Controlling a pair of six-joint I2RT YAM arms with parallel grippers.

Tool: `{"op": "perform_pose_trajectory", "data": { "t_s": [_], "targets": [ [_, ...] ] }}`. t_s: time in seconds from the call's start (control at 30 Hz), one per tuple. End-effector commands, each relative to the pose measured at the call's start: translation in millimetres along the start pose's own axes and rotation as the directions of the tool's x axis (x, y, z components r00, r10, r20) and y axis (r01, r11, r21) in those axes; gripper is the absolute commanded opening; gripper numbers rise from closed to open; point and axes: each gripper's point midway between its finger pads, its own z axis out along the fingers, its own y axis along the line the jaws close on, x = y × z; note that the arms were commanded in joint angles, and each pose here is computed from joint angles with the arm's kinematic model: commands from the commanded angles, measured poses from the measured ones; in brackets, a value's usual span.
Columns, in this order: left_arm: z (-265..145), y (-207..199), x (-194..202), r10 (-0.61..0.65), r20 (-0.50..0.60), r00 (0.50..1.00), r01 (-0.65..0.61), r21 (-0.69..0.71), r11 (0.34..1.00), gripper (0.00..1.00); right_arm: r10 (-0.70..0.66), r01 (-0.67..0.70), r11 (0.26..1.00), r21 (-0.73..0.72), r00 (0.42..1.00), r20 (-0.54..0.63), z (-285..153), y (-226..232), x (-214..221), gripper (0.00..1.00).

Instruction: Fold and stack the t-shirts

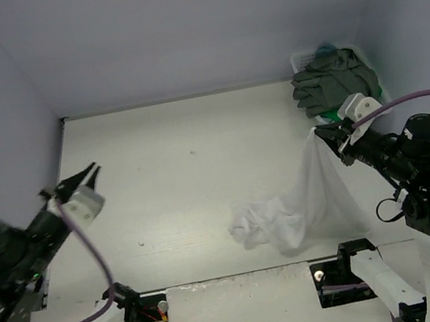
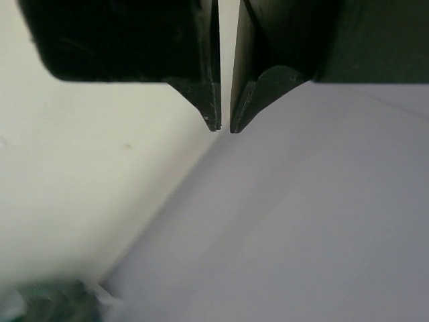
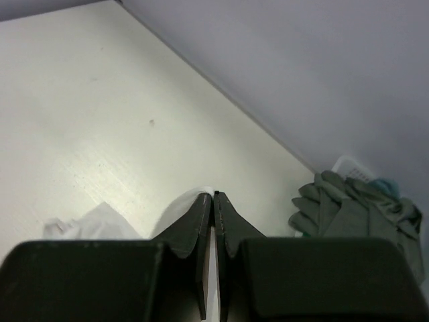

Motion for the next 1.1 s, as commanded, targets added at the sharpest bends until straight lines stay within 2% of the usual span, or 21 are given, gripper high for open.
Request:
{"op": "perform_pose_trajectory", "data": {
  "t_s": [0.0, 0.1, 0.13, 0.23, 0.33, 0.37, 0.43, 0.47, 0.5, 0.57, 0.6, 0.83, 1.0, 1.07],
  "targets": [
    [43.3, -77.6, 57.0, -0.087, -0.132, 0.987, 0.119, 0.255, 0.96, 0.07, -0.02, 0.02, 1.0, -0.002, 1.0, 0.006, 14.7, -8.7, 8.4, 0.0],
    [66.5, -114.6, 76.8, -0.16, -0.173, 0.972, 0.212, 0.349, 0.913, 0.18, -0.015, 0.015, 1.0, 0.002, 1.0, -0.004, 14.9, -8.6, 12.9, 0.0],
    [80.3, -133.1, 92.0, -0.176, -0.223, 0.959, 0.254, 0.391, 0.885, 0.19, -0.013, 0.013, 1.0, 0.007, 1.0, -0.006, 14.5, -9.4, 13.1, 0.0],
    [113.3, -161.3, 102.1, -0.212, -0.298, 0.931, 0.335, 0.463, 0.821, 0.22, -0.014, 0.014, 1.0, 0.02, 1.0, -0.004, 13.0, -11.7, 9.7, 0.0],
    [148.6, -180.5, 95.4, -0.284, -0.321, 0.903, 0.416, 0.495, 0.763, 0.23, -0.016, 0.016, 0.999, 0.04, 1.0, -0.004, 11.8, -15.8, 6.4, 0.0],
    [161.4, -182.2, 86.1, -0.303, -0.286, 0.909, 0.412, 0.498, 0.763, 0.23, -0.016, 0.016, 0.999, 0.047, 1.0, -0.008, 12.0, -17.6, 6.5, 0.0],
    [179.2, -212.1, 78.9, -0.303, -0.294, 0.907, 0.42, 0.553, 0.72, 0.23, -0.018, 0.019, 0.998, 0.057, 1.0, -0.008, 11.6, -20.2, 4.6, 0.0],
    [189.8, -213.7, 66.9, -0.314, -0.267, 0.911, 0.412, 0.559, 0.72, 0.23, -0.016, 0.017, 0.998, 0.064, 1.0, -0.014, 12.6, -22.5, 5.5, 0.0],
    [199.5, -238.1, 69.4, -0.315, -0.308, 0.898, 0.44, 0.588, 0.679, 0.23, -0.021, 0.021, 0.997, 0.07, 1.0, -0.012, 12.1, -23.8, 3.7, 0.0],
    [213.0, -251.2, 56.3, -0.344, -0.307, 0.888, 0.46, 0.608, 0.647, 0.23, -0.023, 0.025, 0.996, 0.082, 0.999, -0.022, 13.6, -28.1, 4.9, 0.0],
    [218.4, -274.4, 58.1, -0.33, -0.329, 0.885, 0.466, 0.636, 0.615, 0.23, -0.025, 0.027, 0.996, 0.088, 0.999, -0.026, 14.0, -29.7, 5.5, 0.0],
    [223.4, -363.4, 33.0, -0.303, -0.335, 0.892, 0.448, 0.742, 0.499, 0.23, -0.022, 0.028, 0.992, 0.12, 0.998, -0.054, 18.4, -40.5, 10.2, 0.0],
    [227.5, -405.8, 38.1, -0.341, -0.414, 0.844, 0.529, 0.747, 0.403, 0.22, -0.034, 0.047, 0.985, 0.165, 0.996, -0.076, 17.1, -50.8, 11.7, 0.0],
    [228.5, -417.1, 29.2, -0.357, -0.408, 0.84, 0.53, 0.76, 0.377, 0.22, -0.031, 0.049, 0.981, 0.19, 0.995, -0.096, 17.7, -57.0, 15.6, 0.0]
  ]
}}
